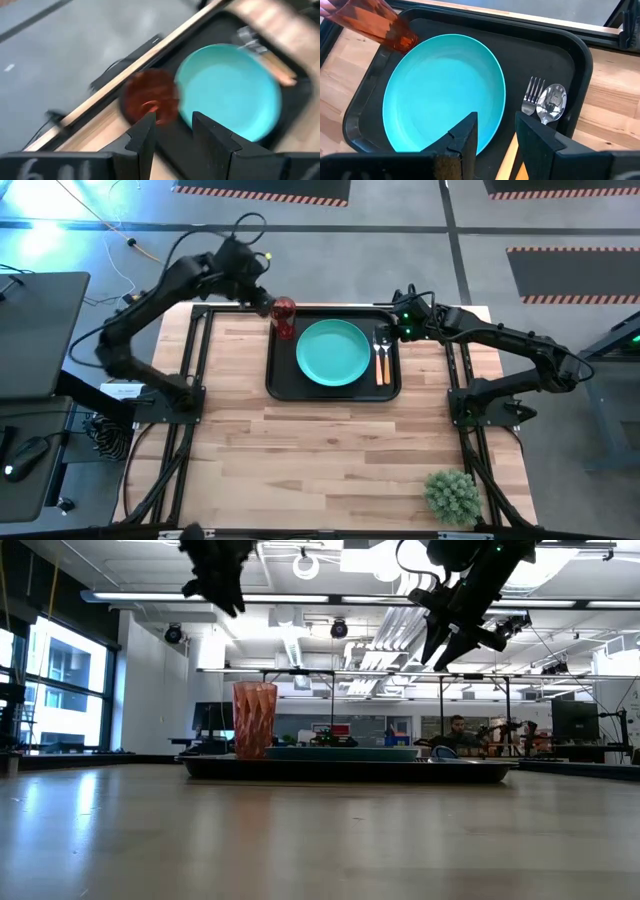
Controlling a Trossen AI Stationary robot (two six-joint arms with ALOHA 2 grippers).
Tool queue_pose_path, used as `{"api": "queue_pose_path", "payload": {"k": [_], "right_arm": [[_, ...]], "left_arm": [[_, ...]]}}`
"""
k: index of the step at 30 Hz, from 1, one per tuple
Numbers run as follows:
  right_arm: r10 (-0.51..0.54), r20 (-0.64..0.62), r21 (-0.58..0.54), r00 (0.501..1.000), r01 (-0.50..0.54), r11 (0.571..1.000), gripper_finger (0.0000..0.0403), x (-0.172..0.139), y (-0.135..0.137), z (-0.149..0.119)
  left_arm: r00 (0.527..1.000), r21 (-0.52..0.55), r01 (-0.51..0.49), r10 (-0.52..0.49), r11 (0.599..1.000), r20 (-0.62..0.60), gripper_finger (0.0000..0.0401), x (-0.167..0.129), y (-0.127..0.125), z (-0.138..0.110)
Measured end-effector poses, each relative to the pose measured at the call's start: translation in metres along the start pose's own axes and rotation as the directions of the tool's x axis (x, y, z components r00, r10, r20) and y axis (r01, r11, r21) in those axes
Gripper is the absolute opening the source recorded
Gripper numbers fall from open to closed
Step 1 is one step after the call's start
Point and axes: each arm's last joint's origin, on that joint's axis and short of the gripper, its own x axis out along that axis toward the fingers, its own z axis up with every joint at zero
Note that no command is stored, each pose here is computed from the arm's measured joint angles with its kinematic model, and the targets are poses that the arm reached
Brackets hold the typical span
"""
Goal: Pick and place plate/cup/fork/spoon on tray
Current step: Return to Home Position
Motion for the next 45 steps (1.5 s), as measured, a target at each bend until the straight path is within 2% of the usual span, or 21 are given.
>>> {"api": "queue_pose_path", "payload": {"k": [7, 14, 18, 21, 25, 29, 33, 37, 45], "right_arm": [[0.007, -0.005, 0.0, 1.0, -0.007, 1.0, 0.0124, 0.0, 0.0, 0.0], [0.007, -0.005, 0.002, 1.0, -0.007, 1.0, 0.0124, 0.0, 0.0, 0.0], [0.008, -0.005, 0.029, 1.0, -0.007, 1.0, 0.0124, 0.0, 0.0, 0.0], [0.018, -0.004, 0.052, 1.0, -0.017, 0.998, 0.0124, 0.0, 0.002, 0.0], [0.044, 0.003, 0.1, 0.999, -0.044, 0.994, 0.0124, -0.001, 0.007, -0.002], [0.095, 0.024, 0.132, 0.995, -0.098, 0.986, 0.0124, -0.003, 0.016, -0.004], [0.169, 0.056, 0.177, 0.984, -0.177, 0.968, 0.0124, -0.006, 0.029, -0.007], [0.259, 0.093, 0.178, 0.961, -0.272, 0.946, 0.0124, -0.011, 0.045, -0.012], [0.419, 0.189, 0.114, 0.888, -0.443, 0.889, 0.0124, -0.027, 0.077, -0.023]], "left_arm": [[0.971, -0.014, 0.152, -0.147, 0.988, 0.187, 0.0117, -0.029, -0.014, -0.051], [0.908, 0.003, 0.276, -0.261, 0.961, 0.327, 0.0117, -0.04, -0.02, -0.104], [0.871, 0.069, 0.336, -0.338, 0.939, 0.358, 0.0117, -0.042, -0.022, -0.13], [0.819, 0.147, 0.417, -0.441, 0.897, 0.367, 0.0117, -0.041, -0.025, -0.151], [0.714, 0.22, 0.539, -0.58, 0.813, 0.392, 0.0117, -0.04, -0.027, -0.178], [0.621, 0.248, 0.61, -0.648, 0.753, 0.44, 0.0117, -0.038, -0.023, -0.203], [0.563, 0.27, 0.648, -0.687, 0.712, 0.46, 0.0117, -0.039, -0.016, -0.224], [0.507, 0.323, 0.655, -0.715, 0.683, 0.482, 0.0117, -0.039, -0.009, -0.24], [0.425, 0.421, 0.614, -0.729, 0.668, 0.536, 0.0117, -0.026, -0.001, -0.263]]}}
